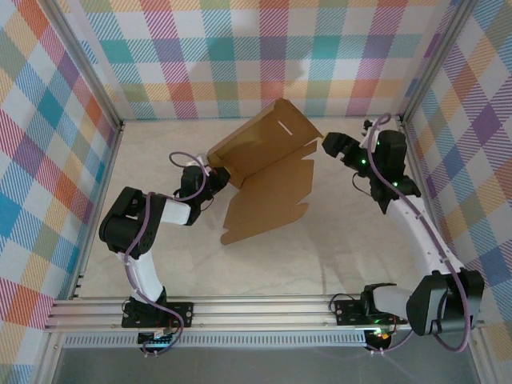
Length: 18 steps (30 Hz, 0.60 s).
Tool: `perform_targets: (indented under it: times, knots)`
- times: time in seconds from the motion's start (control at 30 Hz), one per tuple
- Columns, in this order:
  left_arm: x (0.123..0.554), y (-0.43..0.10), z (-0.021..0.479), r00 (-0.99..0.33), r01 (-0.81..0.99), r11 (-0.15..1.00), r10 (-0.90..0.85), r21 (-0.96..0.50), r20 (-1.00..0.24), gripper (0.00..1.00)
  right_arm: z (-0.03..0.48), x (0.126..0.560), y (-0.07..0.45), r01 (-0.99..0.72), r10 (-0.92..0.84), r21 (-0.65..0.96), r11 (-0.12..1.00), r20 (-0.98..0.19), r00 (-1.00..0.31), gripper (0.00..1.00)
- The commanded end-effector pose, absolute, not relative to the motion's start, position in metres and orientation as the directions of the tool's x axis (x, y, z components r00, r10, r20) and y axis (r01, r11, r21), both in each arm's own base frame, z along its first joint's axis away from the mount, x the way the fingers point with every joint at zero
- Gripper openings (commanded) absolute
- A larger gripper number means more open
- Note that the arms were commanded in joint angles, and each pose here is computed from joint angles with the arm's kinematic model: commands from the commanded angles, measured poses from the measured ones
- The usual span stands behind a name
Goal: Fold the paper box
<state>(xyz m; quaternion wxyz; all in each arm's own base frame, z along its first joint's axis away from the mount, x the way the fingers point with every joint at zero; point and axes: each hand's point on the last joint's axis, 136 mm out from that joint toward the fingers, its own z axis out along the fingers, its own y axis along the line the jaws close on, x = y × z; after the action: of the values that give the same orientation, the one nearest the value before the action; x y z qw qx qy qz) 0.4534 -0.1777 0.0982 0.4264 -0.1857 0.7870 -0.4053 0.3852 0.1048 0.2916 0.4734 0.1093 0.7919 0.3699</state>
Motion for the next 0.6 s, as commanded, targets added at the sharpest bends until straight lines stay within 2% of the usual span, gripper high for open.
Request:
perform_targets:
  times: [0.0, 0.33, 0.57]
  knots:
    - [0.463, -0.179, 0.129, -0.529, 0.123, 0.537, -0.676, -0.834, -0.513, 0.0, 0.301, 0.39, 0.091, -0.146, 0.625, 0.751, 0.644, -0.626, -0.466, 0.85]
    - [0.462, -0.193, 0.149, -0.548, 0.205, 0.453, -0.681, -0.868, -0.485, 0.0, 0.305, 0.398, 0.133, -0.321, 0.606, 0.871, 0.372, -0.49, -0.627, 0.77]
    - [0.463, -0.193, 0.148, -0.545, 0.207, 0.461, -0.678, -0.863, -0.493, 0.0, 0.307, 0.395, 0.159, -0.364, 0.52, 0.877, 0.315, -0.48, -0.707, 0.75]
